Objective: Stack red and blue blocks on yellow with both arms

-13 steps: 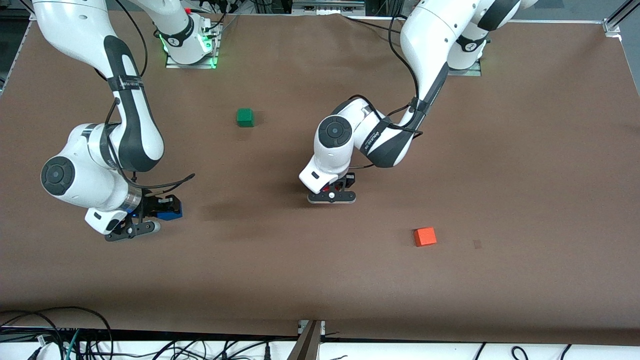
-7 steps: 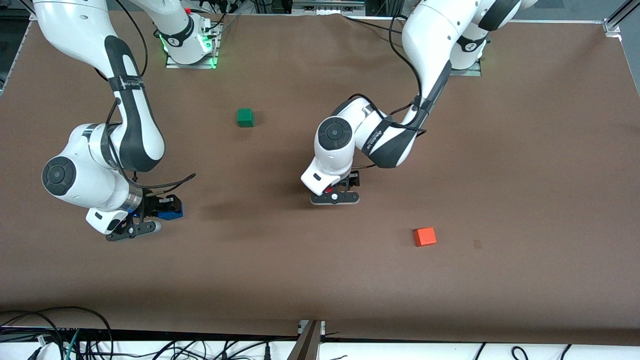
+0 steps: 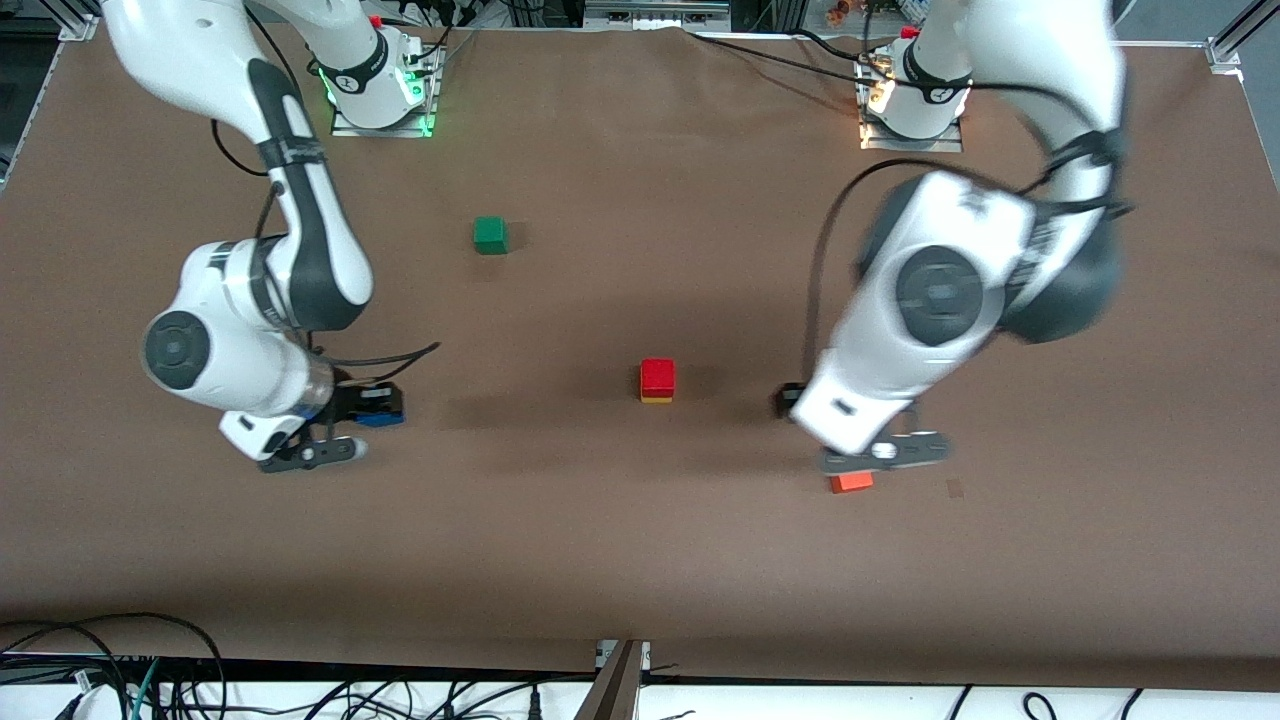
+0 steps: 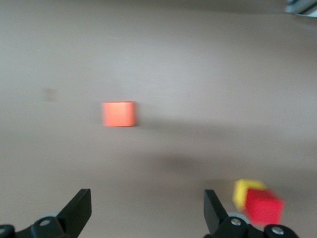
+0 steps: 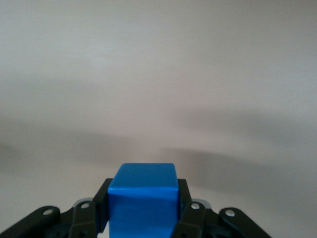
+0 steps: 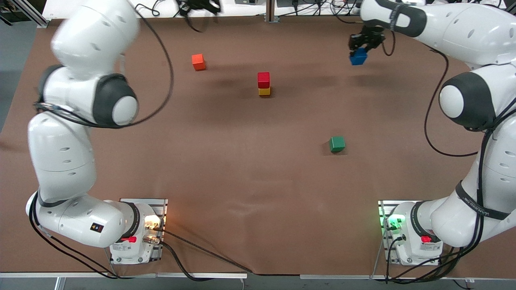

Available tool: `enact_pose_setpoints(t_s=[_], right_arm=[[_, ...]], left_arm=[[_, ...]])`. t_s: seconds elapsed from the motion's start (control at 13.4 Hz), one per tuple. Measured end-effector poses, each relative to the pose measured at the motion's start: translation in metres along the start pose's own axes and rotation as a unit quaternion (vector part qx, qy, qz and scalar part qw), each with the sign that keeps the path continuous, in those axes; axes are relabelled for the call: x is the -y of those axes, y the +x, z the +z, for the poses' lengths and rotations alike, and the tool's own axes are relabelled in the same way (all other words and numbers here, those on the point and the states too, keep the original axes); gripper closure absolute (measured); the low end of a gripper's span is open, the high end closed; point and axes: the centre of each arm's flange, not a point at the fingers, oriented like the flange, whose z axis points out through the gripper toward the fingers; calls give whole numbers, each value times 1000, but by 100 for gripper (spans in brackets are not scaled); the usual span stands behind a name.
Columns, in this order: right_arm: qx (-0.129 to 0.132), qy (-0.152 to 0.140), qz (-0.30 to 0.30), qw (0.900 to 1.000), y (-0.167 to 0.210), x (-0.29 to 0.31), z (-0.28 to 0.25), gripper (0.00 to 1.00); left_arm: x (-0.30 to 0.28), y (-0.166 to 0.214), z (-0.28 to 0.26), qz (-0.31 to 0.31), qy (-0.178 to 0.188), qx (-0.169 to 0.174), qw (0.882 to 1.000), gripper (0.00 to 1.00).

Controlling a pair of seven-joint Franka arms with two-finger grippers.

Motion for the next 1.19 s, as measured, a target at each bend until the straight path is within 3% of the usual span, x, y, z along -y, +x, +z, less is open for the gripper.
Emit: enact_pose_setpoints(t_s=[0.22,0.37,0.82,1.19], right_arm=[[-5,-9,43,999,-13,126,-32,45],[-17,-6,64,998,-26,191,-40,45],[-69,15,99,993,-46,333,-3,45],[-96,21,90,991,-45,358,40,45]], left_arm=[[140,14,-60,45,-5,4,999,0],[184,11,-75,55,-6,10,998,0],[195,11,-70,51,-9,21,998,0],[198,4,-76,51,-11,32,998,0]])
